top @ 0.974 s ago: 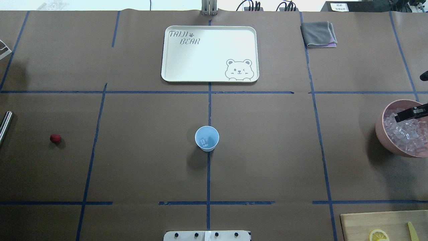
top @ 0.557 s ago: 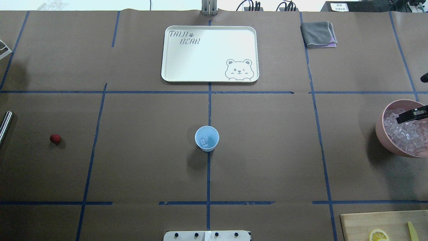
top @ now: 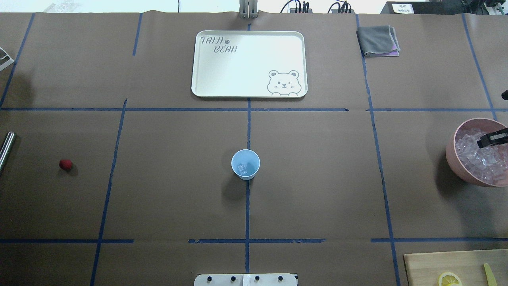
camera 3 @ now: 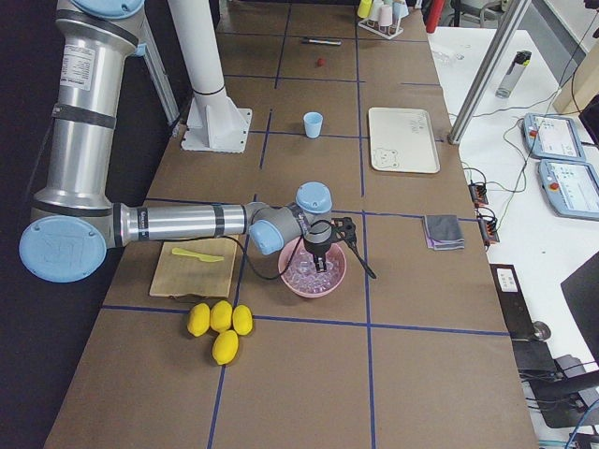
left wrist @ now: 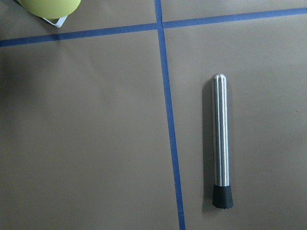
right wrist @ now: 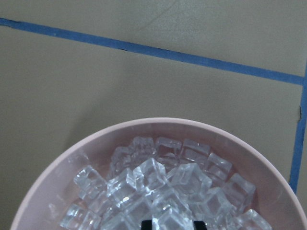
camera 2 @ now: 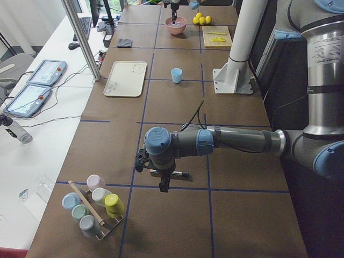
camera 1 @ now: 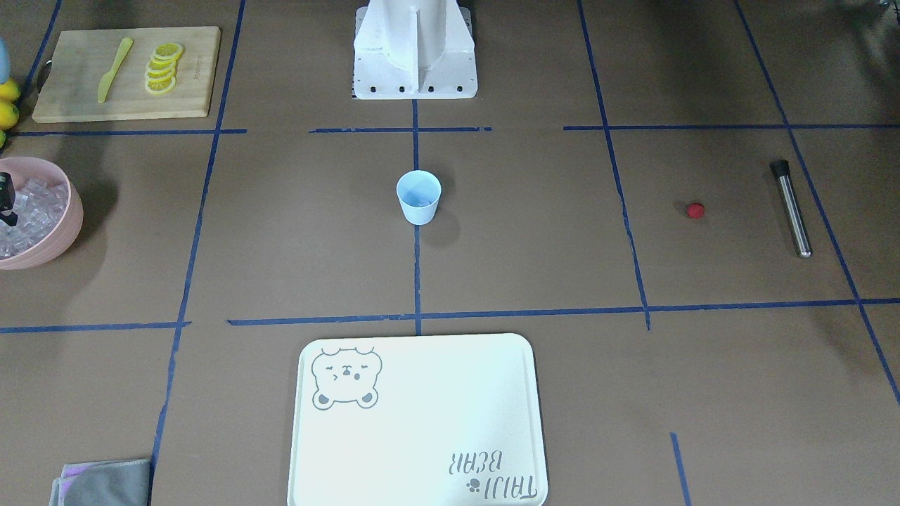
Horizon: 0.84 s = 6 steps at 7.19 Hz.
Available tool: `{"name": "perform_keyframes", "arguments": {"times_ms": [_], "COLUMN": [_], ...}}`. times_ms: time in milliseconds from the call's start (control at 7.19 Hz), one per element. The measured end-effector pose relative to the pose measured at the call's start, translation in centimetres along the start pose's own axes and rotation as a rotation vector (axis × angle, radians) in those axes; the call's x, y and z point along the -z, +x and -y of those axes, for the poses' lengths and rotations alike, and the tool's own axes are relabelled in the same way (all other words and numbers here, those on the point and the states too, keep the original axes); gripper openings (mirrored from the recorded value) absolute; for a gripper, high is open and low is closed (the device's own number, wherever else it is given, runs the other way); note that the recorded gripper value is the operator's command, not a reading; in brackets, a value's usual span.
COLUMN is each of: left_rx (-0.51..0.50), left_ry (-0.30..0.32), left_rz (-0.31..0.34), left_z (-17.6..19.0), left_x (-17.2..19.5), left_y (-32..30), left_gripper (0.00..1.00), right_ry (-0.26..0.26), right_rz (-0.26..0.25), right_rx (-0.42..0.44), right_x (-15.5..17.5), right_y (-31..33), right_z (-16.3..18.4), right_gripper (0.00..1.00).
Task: Mash ice and strawberries in cup
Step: 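Grasp another ice cube from the bowl with the right gripper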
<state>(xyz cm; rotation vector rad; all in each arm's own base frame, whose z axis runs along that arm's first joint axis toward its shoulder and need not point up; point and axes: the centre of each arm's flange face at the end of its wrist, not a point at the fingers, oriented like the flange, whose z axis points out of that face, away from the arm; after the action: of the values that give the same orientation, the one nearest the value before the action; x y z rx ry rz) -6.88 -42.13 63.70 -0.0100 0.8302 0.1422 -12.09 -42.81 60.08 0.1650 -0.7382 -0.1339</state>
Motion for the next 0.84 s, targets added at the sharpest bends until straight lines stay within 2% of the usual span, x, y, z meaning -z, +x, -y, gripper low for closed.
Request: {"name": "perform_keyframes", "arguments": {"times_ms": [278,557,835], "left_rx": [0.000,0.001,0.001], "left_ry": [0.000,-0.001,-0.001], "left_rz": [0.000,0.000,0.000], "left_z": [0.0,-0.1,-0.1], "left_x": [0.0,0.0,0.0], "left_y": [0.0,0.0,0.0], "left_gripper": [1.00,1.00,1.00], "right_ry": [0.007,0.002,-0.005], "right_rz": [0.013,0.007,-0.001], "right_rx": [-0.019,-0.056,-0.079], "right_x": [3.3,9.8,14.9], "right_y": [-1.7,-6.6,-11.5], "right_z": [0.9,3.7,6.9], "right_gripper": [0.00,0.00,0.00]}}
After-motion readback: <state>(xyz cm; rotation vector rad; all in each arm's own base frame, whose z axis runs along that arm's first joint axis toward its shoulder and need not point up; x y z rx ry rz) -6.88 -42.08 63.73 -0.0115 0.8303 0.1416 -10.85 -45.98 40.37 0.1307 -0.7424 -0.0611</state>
